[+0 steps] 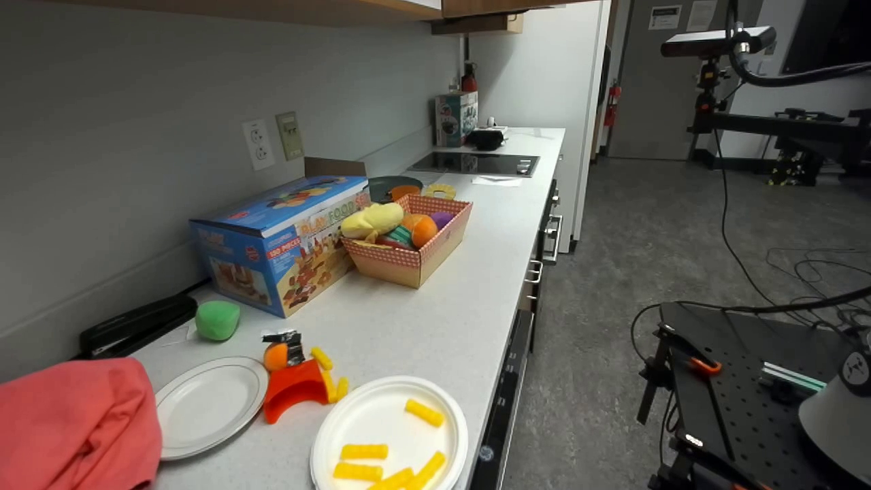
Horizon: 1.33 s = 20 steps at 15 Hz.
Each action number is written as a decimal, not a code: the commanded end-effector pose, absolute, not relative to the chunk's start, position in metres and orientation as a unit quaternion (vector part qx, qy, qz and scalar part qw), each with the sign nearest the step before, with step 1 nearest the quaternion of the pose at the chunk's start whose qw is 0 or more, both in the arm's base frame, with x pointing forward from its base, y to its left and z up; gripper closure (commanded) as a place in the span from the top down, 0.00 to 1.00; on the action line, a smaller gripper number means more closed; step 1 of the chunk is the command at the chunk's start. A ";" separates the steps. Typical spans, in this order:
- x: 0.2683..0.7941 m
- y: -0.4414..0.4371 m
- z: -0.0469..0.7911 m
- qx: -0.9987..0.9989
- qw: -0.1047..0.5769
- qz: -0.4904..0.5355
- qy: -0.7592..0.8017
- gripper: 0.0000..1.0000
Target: Open the top right cabinet door
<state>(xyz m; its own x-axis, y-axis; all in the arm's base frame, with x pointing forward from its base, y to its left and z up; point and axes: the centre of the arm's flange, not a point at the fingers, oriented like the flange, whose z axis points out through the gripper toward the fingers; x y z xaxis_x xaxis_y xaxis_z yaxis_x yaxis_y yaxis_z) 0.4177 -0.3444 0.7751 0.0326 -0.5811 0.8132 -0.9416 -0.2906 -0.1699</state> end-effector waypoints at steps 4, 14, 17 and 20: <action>0.434 -0.437 0.786 0.598 0.264 0.409 -0.637 1.00; 0.429 -0.465 0.780 0.513 0.286 0.432 -0.685 1.00; 0.417 -0.454 0.788 0.509 0.279 0.439 -0.686 1.00; 0.402 -0.438 0.801 0.520 0.260 0.454 -0.675 1.00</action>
<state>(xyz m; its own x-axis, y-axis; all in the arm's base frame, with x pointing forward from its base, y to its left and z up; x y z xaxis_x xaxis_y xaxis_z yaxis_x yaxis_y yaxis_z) 0.4214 -0.4479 0.7808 -0.3053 -0.4901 0.8165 -0.9480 0.0753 -0.3093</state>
